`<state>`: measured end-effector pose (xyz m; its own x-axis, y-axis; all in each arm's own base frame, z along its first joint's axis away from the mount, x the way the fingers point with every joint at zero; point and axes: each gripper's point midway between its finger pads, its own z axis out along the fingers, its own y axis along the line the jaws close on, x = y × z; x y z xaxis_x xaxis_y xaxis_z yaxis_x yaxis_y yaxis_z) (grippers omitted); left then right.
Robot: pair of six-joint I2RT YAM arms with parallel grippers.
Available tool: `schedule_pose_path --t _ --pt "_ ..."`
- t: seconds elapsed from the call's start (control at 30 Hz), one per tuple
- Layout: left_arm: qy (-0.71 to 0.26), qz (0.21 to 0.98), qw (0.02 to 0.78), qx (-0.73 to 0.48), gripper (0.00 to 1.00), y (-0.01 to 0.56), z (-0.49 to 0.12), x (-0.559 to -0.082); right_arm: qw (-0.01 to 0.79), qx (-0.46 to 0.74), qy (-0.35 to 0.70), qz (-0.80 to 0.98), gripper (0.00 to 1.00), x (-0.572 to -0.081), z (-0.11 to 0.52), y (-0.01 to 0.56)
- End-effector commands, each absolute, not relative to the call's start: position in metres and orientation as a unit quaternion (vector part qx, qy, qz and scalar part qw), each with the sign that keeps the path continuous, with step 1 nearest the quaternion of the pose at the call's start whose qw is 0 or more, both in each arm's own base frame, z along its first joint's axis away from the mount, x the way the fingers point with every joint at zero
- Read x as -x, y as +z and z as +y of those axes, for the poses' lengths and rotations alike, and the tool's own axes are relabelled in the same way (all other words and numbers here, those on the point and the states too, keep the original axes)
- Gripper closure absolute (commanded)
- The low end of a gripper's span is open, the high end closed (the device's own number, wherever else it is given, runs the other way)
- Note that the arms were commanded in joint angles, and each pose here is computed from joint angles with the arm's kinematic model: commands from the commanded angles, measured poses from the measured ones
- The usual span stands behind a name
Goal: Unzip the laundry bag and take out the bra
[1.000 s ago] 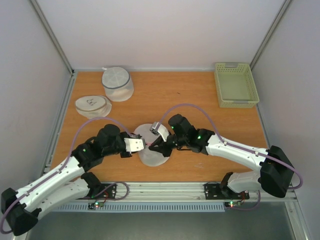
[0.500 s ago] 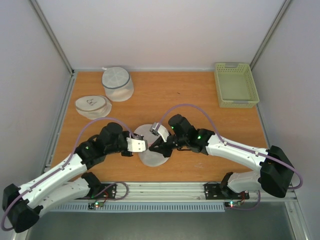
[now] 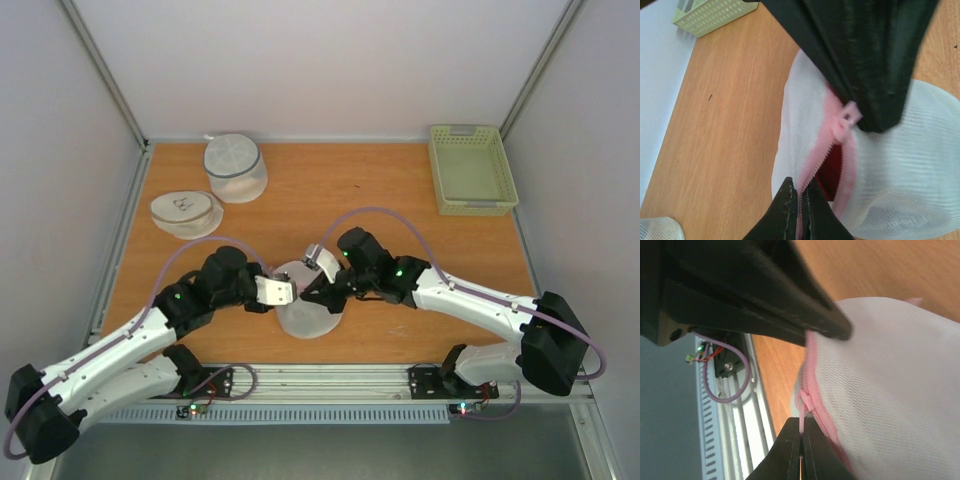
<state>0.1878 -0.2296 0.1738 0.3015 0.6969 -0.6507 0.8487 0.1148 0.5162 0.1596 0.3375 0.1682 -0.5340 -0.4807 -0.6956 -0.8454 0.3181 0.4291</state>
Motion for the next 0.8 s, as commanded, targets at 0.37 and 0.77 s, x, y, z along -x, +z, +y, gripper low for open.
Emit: schedule_pose_path --t 0.37,0.77 --pt "-0.019 0.494 0.555 -0.669 0.99 0.199 -0.228 -0.194 0.256 0.335 0.303 0.854 0.99 -0.224 0.259 0.165" --pt "-0.012 0.465 0.649 -0.601 0.99 0.275 -0.241 -0.227 0.313 0.351 0.293 0.832 0.99 -0.236 0.259 0.208"
